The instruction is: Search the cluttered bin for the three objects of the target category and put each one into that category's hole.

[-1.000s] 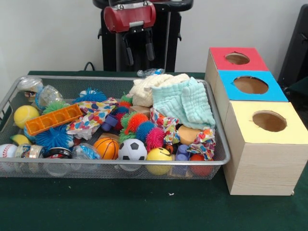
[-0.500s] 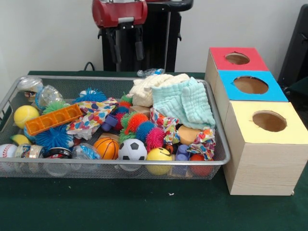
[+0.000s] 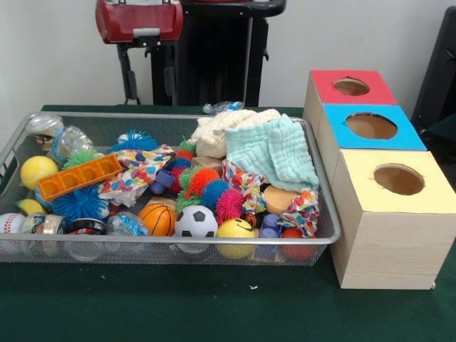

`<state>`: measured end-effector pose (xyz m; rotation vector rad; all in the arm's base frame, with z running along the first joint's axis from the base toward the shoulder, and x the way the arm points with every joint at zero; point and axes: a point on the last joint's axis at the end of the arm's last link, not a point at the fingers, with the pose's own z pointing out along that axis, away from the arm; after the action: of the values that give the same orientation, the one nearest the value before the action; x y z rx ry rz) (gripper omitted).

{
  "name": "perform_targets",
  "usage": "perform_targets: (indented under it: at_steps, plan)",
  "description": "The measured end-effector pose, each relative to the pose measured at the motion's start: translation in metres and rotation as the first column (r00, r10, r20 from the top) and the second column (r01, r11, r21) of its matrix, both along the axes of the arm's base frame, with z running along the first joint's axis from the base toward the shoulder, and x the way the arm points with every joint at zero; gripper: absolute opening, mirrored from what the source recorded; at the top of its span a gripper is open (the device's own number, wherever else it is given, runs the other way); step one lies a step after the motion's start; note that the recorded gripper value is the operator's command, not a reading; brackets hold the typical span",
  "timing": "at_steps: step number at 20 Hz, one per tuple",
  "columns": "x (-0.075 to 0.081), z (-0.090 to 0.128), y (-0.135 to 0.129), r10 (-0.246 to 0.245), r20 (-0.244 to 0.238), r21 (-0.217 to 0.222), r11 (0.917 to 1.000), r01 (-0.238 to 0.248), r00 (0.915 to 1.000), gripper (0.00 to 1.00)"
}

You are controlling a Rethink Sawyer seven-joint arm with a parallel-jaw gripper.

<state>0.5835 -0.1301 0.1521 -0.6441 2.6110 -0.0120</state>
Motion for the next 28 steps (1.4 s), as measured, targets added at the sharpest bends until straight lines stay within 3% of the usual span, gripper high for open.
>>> perform_targets:
  at_steps: [10, 19, 24, 28]
  plan:
    - [0.022, -0.013, -0.028, -0.07, -0.013, 0.023, 0.9973, 0.07, 0.9975, 1.0]
    - [0.033, -0.022, -0.048, -0.033, 0.023, -0.078, 0.9964, 0.034, 0.9992, 1.0]
    - [0.031, -0.032, -0.051, 0.017, 0.026, -0.148, 0.9889, -0.013, 0.9995, 1.0]
    - [0.029, -0.043, -0.053, 0.06, 0.019, -0.208, 0.9766, -0.055, 0.998, 1.0]
